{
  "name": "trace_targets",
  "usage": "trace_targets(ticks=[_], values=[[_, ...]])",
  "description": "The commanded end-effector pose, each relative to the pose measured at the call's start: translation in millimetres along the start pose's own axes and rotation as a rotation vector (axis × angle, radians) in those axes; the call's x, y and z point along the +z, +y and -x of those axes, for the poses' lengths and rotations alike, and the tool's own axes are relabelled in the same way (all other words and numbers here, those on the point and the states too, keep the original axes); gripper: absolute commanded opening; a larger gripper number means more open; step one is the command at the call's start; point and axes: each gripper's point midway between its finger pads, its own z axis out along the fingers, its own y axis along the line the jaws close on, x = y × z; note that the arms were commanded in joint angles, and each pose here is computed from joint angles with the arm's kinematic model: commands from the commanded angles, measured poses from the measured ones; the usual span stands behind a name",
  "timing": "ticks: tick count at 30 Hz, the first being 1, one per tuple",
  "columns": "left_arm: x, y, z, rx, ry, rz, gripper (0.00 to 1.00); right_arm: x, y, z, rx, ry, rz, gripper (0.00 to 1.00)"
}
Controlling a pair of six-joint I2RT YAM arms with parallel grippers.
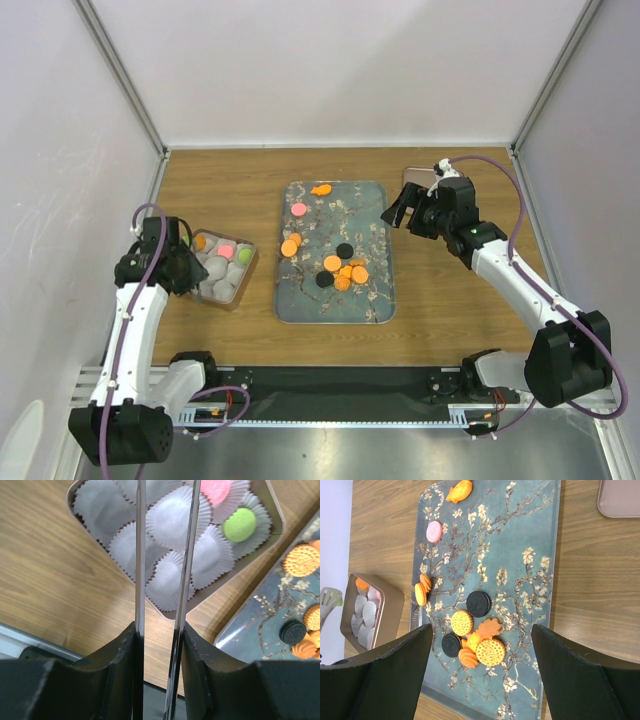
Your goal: Pack the cookies
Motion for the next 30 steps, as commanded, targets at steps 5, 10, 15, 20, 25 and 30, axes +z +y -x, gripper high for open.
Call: trace_targets(ticks=[5, 10, 15, 20, 25, 30], values=[[11, 10, -9, -0.095, 0.028, 0.016, 0.38, -3, 11, 14, -0.003, -0.043, 0.036, 0.87], [15, 9, -10, -0.108, 0.037, 0.009, 0.38, -3, 10, 15, -0.002, -0.045, 0.033, 0.87], [20, 10, -14, -0.119, 0.045, 0.009, 0.37, -3, 10, 15, -0.004, -0.046, 0.033, 0.87], [20, 8, -19, -0.119, 0.05, -0.012, 0.36, -4, 10, 15, -0.006, -0.046, 0.033, 0.87], [17, 8, -20, -0.118, 0.049, -0.02, 0.36, -3, 10, 15, -0.006, -0.045, 0.032, 0.87], [15, 7, -19, -0.118, 0.044, -0.029, 0.36, -4, 10, 16, -0.005, -0.048, 0.031, 0.87]])
